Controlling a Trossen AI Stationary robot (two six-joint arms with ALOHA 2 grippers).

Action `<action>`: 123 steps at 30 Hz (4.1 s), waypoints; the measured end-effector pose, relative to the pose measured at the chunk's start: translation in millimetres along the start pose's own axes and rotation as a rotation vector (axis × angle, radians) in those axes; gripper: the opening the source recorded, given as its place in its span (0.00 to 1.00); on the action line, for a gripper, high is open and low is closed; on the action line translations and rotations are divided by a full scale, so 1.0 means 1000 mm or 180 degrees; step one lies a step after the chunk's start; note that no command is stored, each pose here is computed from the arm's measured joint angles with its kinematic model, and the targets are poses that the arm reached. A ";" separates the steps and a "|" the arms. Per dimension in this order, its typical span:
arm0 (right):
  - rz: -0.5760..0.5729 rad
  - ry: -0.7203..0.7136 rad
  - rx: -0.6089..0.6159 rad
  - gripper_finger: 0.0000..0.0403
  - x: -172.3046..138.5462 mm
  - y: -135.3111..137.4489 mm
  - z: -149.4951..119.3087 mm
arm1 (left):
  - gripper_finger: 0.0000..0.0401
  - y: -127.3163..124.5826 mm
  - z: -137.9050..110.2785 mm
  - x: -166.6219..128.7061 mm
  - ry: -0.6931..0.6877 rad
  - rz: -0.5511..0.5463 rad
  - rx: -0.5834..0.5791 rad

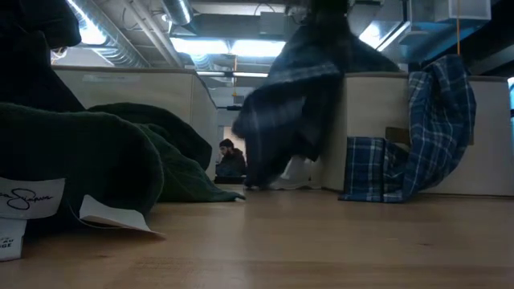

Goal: Sort clothes
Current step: Put the blue jacket into the right brown bin

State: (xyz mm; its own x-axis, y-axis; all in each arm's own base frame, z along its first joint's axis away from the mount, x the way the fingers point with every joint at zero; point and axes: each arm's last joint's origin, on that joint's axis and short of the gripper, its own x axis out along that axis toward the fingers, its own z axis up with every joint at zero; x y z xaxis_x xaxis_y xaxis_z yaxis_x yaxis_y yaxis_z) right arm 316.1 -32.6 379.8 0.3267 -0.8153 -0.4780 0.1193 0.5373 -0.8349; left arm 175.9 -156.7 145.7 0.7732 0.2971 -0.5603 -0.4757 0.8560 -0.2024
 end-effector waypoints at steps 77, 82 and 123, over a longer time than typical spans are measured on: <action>0.2038 0.0572 0.1973 0.61 0.029 -0.062 -0.102 | 0.52 0.000 0.001 0.001 -0.0011 0.0016 -0.0010; 0.2298 -0.0230 0.1681 0.61 0.018 -0.038 -0.068 | 0.52 0.000 0.001 0.001 -0.0011 0.0017 -0.0011; 0.1618 0.0297 0.0652 0.03 0.080 0.020 -0.091 | 0.52 0.000 0.001 0.001 -0.0011 0.0015 -0.0028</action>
State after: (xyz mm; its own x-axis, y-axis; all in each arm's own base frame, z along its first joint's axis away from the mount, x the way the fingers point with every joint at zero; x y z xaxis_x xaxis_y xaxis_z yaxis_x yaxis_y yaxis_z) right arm 259.3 -107.2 300.1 0.3075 -0.4530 -0.8368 0.1511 0.8915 -0.4271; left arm 176.7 -155.8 145.8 0.7724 0.3027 -0.5584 -0.4830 0.8508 -0.2069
